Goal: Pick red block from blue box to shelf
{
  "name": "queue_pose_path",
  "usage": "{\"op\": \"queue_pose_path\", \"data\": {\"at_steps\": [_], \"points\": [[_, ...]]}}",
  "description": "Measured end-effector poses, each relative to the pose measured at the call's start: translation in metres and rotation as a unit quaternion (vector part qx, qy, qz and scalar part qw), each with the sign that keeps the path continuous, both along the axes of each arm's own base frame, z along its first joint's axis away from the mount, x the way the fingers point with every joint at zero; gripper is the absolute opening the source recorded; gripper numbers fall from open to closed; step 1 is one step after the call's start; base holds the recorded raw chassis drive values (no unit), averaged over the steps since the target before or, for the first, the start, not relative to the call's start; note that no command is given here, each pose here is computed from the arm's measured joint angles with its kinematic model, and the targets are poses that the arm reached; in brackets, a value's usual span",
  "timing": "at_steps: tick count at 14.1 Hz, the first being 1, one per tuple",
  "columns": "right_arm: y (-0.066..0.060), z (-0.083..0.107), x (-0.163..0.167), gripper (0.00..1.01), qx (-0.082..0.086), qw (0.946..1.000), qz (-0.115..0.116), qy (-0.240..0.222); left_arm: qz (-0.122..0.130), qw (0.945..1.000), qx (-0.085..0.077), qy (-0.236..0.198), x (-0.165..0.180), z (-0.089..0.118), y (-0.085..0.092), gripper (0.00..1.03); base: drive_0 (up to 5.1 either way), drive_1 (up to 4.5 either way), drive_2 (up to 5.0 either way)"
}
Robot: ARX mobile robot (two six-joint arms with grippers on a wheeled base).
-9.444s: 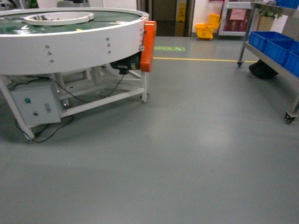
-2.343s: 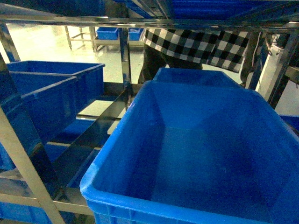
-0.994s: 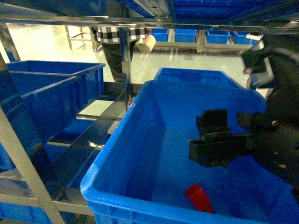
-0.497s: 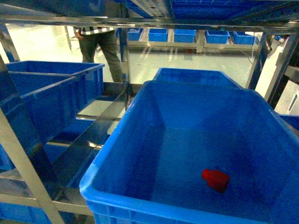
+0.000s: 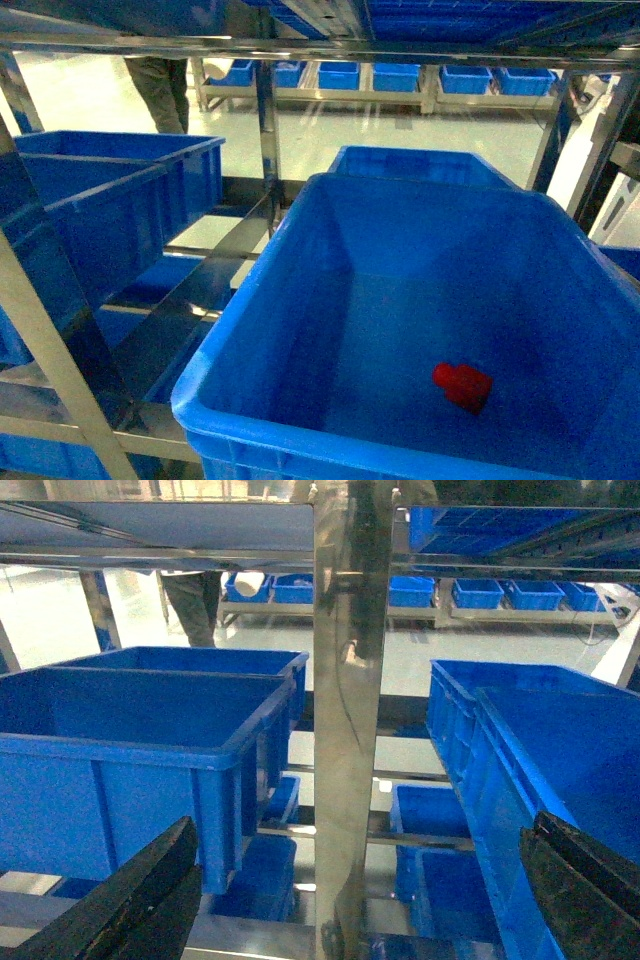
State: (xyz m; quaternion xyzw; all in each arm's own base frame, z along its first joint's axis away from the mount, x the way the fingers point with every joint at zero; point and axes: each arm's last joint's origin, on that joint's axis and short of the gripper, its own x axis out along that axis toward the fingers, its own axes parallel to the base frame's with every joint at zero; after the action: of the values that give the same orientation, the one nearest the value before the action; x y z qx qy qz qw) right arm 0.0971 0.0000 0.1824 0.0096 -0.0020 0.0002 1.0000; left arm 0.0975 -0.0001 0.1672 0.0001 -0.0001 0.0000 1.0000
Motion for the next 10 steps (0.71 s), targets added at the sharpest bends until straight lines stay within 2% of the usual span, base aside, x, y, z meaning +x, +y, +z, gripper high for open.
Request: {"op": "queue_pose_path", "data": {"at_steps": [1, 3, 4, 10], "points": [[0.0, -0.004, 0.001, 0.45, -0.003, 1.0, 0.0, 0.005, 0.0, 1.0, 0.0, 0.0, 0.0, 0.0, 0.0, 0.98, 0.0, 0.0, 0.0], [0.0, -0.006, 0.0, 0.14, -0.005, 1.0, 0.0, 0.001, 0.0, 1.0, 0.0, 0.0, 0.0, 0.0, 0.0, 0.98, 0.0, 0.0, 0.0], [0.0, -0.013, 0.0, 0.02, -0.006, 1.0, -0.001, -0.004, 0.0, 1.0, 0.0, 0.0, 0.0, 0.0, 0.0, 0.98, 0.0, 0.0, 0.0], [0.0, -0.015, 0.0, 0.02, -0.008, 1.0, 0.0, -0.001, 0.0, 1.0, 0.0, 0.0, 0.0, 0.0, 0.0, 0.98, 0.0, 0.0, 0.0]]}}
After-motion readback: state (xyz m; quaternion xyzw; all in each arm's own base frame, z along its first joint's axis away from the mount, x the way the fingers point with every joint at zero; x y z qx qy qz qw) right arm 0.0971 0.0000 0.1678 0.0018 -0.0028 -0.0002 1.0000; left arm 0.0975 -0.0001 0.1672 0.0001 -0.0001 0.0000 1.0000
